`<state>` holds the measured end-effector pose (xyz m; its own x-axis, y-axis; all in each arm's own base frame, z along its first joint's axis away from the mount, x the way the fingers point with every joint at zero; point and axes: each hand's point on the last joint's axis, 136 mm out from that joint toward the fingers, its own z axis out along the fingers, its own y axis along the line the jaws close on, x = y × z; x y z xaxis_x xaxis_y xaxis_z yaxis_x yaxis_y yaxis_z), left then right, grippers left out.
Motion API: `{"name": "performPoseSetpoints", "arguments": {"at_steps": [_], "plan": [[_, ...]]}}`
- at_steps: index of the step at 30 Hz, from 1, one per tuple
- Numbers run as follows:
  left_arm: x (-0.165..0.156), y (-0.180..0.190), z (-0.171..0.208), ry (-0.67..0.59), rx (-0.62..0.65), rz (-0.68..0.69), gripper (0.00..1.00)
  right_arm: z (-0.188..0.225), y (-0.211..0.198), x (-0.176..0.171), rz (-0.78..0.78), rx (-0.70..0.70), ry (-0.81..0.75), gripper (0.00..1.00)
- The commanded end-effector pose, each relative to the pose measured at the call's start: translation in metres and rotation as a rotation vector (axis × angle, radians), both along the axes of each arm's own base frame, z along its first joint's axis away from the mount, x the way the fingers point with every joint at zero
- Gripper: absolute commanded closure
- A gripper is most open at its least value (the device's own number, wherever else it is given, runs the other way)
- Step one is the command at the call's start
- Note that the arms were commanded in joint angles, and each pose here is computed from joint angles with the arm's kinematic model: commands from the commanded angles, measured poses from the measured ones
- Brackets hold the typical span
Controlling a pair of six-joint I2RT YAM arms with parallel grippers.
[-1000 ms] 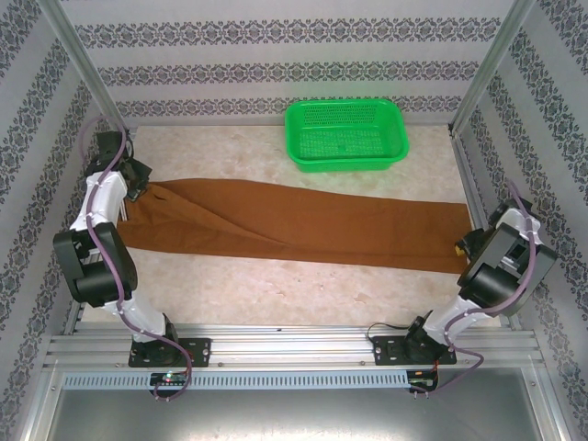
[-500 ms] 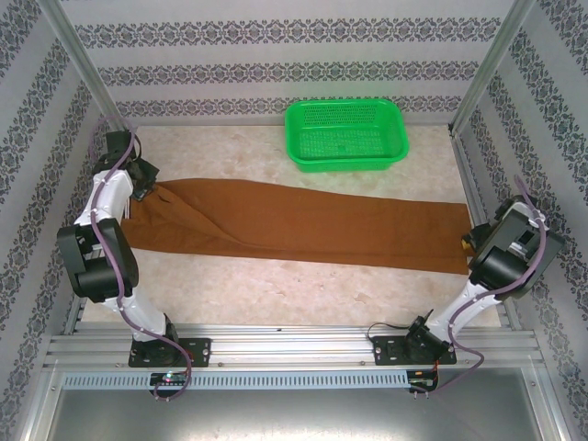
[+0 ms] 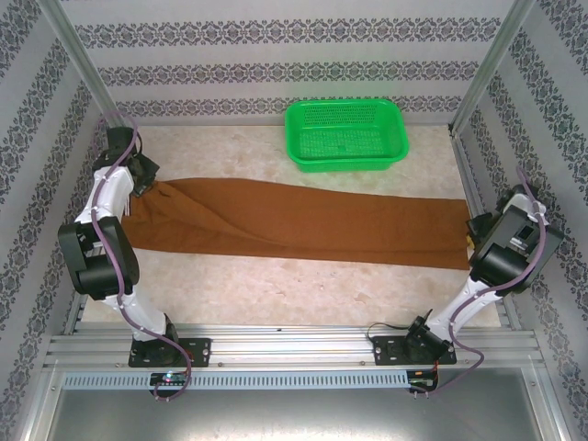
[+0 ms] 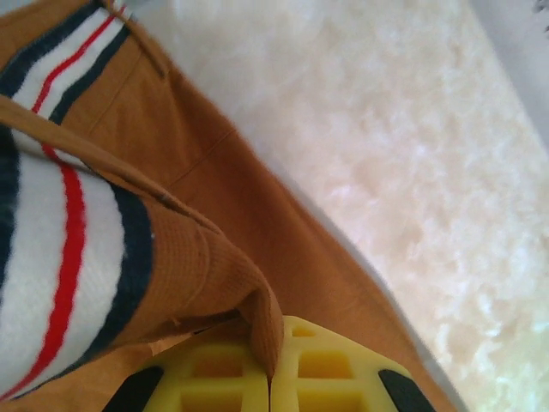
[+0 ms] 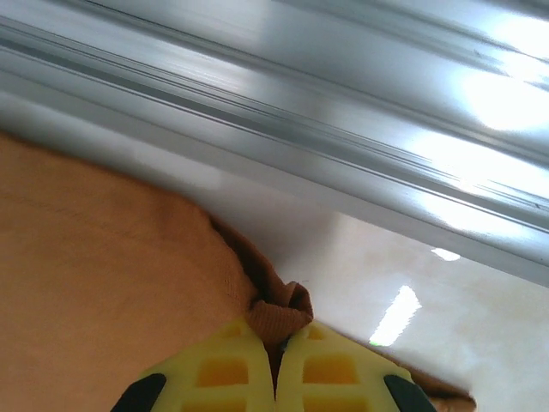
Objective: Roll up the long pants
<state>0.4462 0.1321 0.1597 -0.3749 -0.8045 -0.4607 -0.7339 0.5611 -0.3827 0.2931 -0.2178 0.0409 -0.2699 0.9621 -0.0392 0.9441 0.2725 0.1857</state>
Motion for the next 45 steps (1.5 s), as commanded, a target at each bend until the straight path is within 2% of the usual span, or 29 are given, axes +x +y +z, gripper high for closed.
{"name": "performPoseSetpoints", "arguments": {"at_steps": [1,5,11,15,20,24,29,34,41,45], "plan": [[0.033,0.017,0.054,-0.138,0.094,0.010,1.00,0.062,-0.022,0.020,-0.020,-0.146,-0.106,1.00],[0.050,0.025,0.084,-0.200,0.112,0.030,1.00,0.098,-0.029,0.029,-0.031,-0.197,-0.175,1.00],[0.068,0.033,0.102,-0.230,0.121,0.044,1.00,0.143,-0.037,0.058,0.017,-0.242,-0.248,1.00],[0.073,0.037,0.115,-0.240,0.137,0.053,1.00,0.165,-0.036,0.085,0.083,-0.283,-0.263,1.00],[0.078,0.044,0.135,-0.270,0.154,0.067,1.00,0.183,-0.030,0.101,0.119,-0.332,-0.282,1.00],[0.076,0.047,0.148,-0.275,0.165,0.069,1.00,0.175,-0.019,0.091,0.118,-0.320,-0.275,1.00],[0.055,0.059,0.155,-0.278,0.182,0.096,1.00,0.168,-0.006,0.066,0.123,-0.315,-0.272,1.00],[0.032,0.075,0.134,-0.235,0.201,0.128,1.00,0.156,0.007,0.053,0.124,-0.303,-0.281,1.00],[0.045,0.097,0.112,-0.205,0.157,0.146,1.00,0.159,0.005,0.062,0.132,-0.276,-0.263,1.00],[0.045,0.095,0.098,-0.187,0.108,0.138,1.00,0.156,0.016,0.046,0.158,-0.283,-0.226,1.00]]}}
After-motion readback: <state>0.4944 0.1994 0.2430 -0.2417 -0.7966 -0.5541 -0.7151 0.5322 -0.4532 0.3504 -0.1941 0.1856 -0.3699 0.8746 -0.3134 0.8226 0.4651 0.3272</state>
